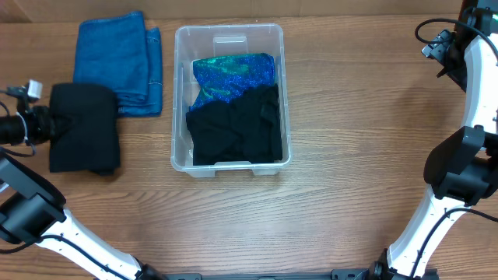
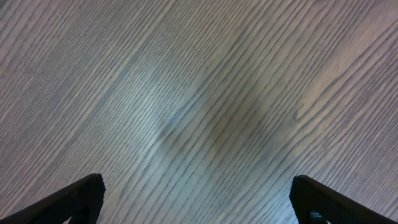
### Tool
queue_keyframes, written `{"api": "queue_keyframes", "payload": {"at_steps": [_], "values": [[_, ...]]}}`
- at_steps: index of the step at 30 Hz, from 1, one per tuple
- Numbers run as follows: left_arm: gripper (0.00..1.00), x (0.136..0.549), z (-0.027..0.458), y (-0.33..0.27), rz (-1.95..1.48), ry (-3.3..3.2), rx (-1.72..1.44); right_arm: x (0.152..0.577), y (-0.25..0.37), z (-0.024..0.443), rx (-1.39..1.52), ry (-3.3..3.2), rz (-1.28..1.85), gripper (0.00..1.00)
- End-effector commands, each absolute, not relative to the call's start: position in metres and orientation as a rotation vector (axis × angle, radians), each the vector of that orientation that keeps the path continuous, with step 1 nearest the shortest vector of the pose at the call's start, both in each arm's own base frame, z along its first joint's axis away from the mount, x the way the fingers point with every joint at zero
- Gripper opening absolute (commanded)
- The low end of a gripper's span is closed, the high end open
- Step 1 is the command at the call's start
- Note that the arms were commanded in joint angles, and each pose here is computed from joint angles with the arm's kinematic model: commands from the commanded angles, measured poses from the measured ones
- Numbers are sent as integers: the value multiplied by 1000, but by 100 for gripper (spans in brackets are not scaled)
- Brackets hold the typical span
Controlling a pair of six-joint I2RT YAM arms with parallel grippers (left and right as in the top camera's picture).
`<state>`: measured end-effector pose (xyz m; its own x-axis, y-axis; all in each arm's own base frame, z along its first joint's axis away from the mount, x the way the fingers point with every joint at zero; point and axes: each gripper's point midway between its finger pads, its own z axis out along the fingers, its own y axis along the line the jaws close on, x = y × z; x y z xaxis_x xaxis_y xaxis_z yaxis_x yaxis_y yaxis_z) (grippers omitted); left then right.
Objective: Pack container
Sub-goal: 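Carry the black cloth right and lower it into the container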
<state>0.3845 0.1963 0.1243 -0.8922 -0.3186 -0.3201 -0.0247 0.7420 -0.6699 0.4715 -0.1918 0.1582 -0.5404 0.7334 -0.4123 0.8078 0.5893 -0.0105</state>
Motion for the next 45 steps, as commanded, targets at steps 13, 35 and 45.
{"api": "queue_keyframes", "payload": {"at_steps": [13,35,45], "values": [[4,457,310,93,-1255,2043,36,471,-196,160,1255,2438,-298,100],[4,480,290,-209,-928,2576,-10,471,-196,160,1255,2438,-298,100],[4,465,230,-227,-644,2780,-138,471,-196,160,1255,2438,-298,100]]}}
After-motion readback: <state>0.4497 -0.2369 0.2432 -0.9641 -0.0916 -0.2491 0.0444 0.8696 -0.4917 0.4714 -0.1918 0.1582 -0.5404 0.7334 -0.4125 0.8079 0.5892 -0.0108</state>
